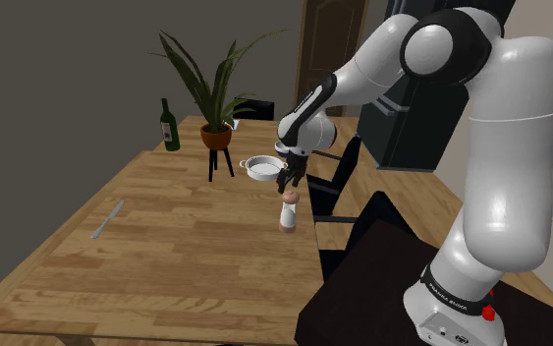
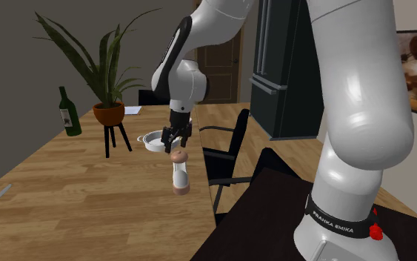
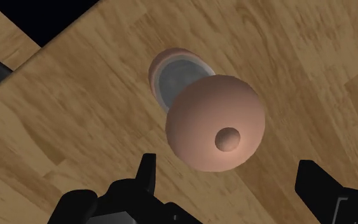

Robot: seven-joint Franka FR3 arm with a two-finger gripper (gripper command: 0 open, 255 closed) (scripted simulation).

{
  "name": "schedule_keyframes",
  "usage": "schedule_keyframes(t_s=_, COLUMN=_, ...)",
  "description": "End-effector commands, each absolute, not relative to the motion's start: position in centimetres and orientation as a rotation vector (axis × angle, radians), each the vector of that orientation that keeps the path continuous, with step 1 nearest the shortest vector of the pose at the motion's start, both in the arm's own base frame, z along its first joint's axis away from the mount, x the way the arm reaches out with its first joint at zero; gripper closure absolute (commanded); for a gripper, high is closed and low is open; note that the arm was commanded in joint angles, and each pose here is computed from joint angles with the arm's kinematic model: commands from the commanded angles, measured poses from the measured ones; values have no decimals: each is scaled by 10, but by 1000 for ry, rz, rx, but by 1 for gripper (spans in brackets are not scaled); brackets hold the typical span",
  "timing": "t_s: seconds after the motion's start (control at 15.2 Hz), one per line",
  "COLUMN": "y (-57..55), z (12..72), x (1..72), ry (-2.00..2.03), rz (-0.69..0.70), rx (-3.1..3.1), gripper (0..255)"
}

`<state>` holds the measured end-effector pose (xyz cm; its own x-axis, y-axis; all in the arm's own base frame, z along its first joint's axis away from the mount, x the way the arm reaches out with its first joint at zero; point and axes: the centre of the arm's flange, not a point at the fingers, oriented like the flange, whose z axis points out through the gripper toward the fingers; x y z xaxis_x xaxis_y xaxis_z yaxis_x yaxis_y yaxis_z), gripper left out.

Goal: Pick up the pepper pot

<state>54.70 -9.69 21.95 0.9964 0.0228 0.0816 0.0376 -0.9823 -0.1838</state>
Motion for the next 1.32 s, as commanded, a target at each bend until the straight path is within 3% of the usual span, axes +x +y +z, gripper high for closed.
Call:
schedule_keyframes(t_s=0.0, y=-96, z=210, x=547, ry=-44, rz=-118, rx=-2952, gripper=0)
schedule_keyframes(t_s=0.33, y=-96, z=191, x=547, ry=-44, rz=-118, rx=-2952, gripper=0)
schedule_keyframes(t_s=0.4, y=-97, z=190, x=547, ry=-44, rz=-118, rx=-2952, gripper=255)
schedule_keyframes(t_s=1.25, y=-96, z=212, x=547, ry=-44, rz=-118, rx=-2952, gripper=255)
